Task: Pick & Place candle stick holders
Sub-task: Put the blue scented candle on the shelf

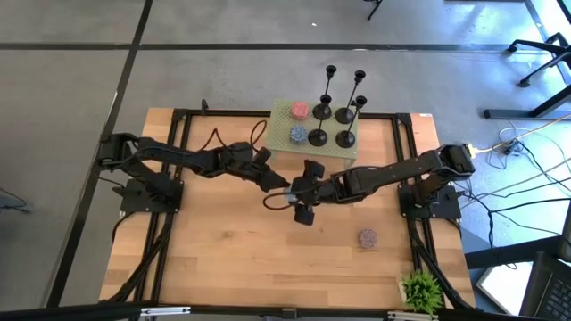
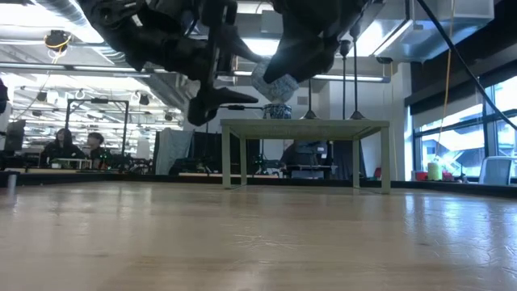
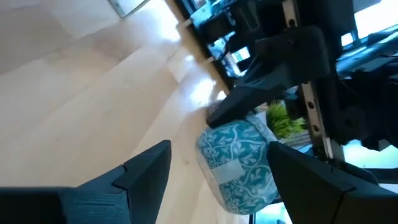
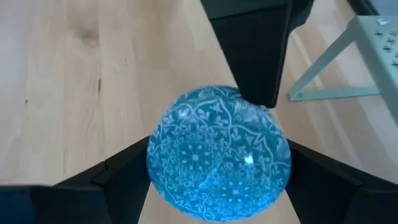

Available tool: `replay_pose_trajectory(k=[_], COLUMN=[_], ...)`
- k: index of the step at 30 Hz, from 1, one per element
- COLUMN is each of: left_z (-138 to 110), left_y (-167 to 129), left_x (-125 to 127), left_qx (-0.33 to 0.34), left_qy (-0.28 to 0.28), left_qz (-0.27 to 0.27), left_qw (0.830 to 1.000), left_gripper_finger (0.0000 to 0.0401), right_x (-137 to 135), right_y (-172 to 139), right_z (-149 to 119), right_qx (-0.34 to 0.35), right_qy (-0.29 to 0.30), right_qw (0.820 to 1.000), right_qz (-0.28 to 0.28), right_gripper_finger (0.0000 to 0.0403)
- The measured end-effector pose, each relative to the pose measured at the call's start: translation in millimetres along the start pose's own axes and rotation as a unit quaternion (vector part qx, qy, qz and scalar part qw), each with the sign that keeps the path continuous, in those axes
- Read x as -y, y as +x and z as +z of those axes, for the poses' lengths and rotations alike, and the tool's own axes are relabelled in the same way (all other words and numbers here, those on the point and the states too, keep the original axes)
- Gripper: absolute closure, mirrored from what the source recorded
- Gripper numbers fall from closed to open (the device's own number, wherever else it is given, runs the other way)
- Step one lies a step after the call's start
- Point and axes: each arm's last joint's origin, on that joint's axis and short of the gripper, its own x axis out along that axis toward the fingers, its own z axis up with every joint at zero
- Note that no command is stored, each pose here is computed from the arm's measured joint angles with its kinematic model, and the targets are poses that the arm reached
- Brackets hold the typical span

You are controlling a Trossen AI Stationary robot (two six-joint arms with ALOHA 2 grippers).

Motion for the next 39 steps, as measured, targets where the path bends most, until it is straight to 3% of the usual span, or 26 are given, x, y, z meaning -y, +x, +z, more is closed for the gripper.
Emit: replay_pose_trajectory(k=[17,39], left_z=[-5,-3], left_y=[1,1], left_x=[4,5], left_qx=[-0.027,0.015], left_qy=[-0.005,0.007], left_qz=[-0.017,-0.002], left_qw=[0.999,1.0], left_gripper_finger=[0.0136,0.0136], right_x=[2,16], right_y=[0,6], right_z=[-3,12], right_qx=[-0.015,0.034], right_qy=[0.019,0.025], right_qw=[1.0,0.999], right_qz=[-0.011,0.016], right_gripper_finger=[0.0086,0.0086])
